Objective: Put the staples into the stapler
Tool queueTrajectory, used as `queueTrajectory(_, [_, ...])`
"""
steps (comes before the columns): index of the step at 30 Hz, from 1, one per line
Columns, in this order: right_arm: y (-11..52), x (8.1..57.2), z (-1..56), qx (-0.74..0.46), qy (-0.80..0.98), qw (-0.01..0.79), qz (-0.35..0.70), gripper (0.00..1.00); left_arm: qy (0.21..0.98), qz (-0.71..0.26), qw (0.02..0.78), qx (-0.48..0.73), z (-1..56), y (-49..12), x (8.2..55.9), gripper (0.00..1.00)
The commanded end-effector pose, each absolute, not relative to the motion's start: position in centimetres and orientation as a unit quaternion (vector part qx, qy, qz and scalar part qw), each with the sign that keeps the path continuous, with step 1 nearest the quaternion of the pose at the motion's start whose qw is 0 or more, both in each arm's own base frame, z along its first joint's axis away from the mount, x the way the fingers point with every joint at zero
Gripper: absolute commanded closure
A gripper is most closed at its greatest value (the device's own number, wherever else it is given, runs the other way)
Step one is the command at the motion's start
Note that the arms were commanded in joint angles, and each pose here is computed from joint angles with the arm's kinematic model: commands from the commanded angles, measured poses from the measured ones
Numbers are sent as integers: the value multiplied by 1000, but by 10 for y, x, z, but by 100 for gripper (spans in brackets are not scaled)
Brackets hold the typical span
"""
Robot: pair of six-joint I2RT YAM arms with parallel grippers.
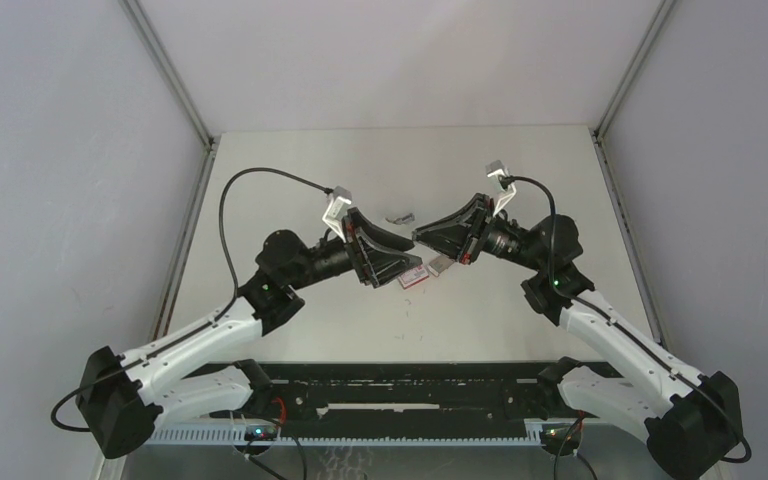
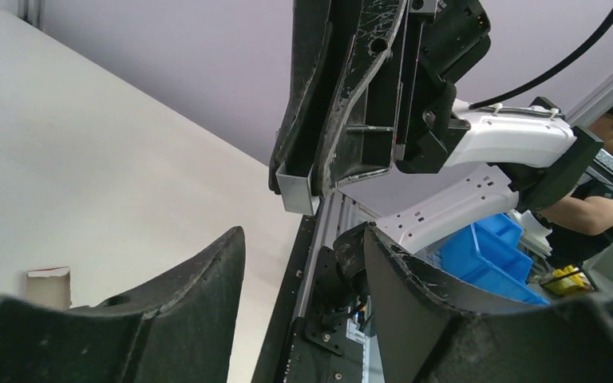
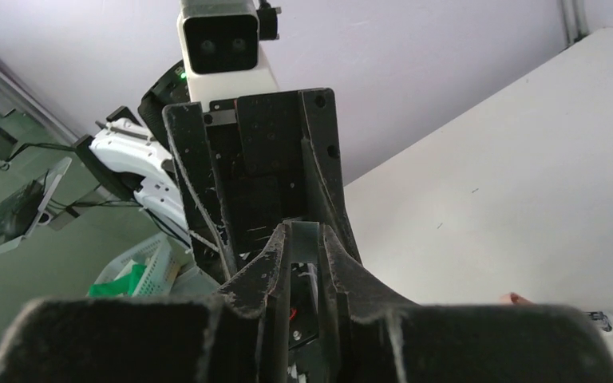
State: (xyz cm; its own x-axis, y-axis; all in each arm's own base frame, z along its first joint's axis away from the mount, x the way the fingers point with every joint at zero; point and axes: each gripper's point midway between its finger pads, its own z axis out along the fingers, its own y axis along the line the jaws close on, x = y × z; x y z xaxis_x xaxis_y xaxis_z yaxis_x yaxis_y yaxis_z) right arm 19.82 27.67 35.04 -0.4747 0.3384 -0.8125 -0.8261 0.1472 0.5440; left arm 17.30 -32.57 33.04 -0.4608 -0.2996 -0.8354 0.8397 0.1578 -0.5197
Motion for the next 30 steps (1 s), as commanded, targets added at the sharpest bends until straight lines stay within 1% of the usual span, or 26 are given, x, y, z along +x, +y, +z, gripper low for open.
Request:
queueTrajectory(1, [278, 183, 365, -234, 562, 470, 640, 89, 550, -633, 486, 247, 370, -328, 162, 41])
queueTrajectory(6, [279, 176, 368, -244, 553, 465, 647, 90, 543, -638, 484, 253, 373, -329, 159, 49])
queueTrajectory(12, [280, 173, 368, -251, 550, 460, 650, 90, 532, -644, 484, 259, 378, -328, 154, 55])
queueTrajectory(30, [283, 170, 364, -258, 551, 448, 655, 90, 522, -647, 488, 266, 385, -327, 150, 55])
